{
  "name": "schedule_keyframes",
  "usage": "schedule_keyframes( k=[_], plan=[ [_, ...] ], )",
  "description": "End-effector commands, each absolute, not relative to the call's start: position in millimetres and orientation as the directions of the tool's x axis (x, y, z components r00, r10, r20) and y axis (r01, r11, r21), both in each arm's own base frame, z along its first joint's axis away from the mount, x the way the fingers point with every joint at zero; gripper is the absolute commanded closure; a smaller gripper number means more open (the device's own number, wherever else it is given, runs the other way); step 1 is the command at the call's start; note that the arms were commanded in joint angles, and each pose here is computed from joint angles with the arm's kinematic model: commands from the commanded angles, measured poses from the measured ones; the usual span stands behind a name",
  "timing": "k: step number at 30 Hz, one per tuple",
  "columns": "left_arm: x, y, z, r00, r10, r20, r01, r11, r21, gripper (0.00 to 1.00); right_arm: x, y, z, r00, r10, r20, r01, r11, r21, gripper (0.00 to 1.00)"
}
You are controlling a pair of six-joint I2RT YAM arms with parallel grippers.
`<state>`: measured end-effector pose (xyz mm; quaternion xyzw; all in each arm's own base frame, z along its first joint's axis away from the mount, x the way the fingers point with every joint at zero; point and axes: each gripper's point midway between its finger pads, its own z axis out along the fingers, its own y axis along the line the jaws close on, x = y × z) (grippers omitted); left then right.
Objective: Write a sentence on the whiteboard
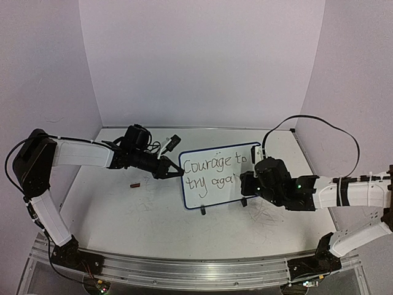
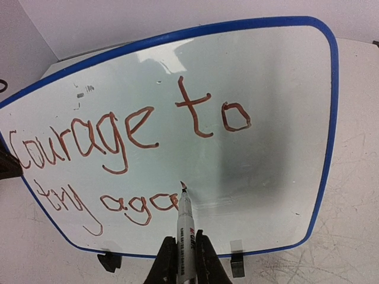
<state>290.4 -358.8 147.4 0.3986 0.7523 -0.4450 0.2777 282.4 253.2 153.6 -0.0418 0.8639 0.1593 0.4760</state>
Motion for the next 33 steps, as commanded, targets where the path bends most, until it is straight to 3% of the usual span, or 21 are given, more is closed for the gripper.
schedule_keyframes(
  k=[1, 33],
  plan=[
    [279, -355, 130, -0.524, 0.416, -0.743, 0.851, 0.295, -0.435, 1.0, 281, 252, 150, -0.555, 0.086, -0.827, -0.221, 0.944, 0.247, 1.0],
    [278, -355, 135, -0.511, 0.417, -0.752, 0.858, 0.296, -0.419, 1.0, 291, 254, 148, -0.536, 0.087, -0.84, -0.193, 0.956, 0.222, 1.0]
  ],
)
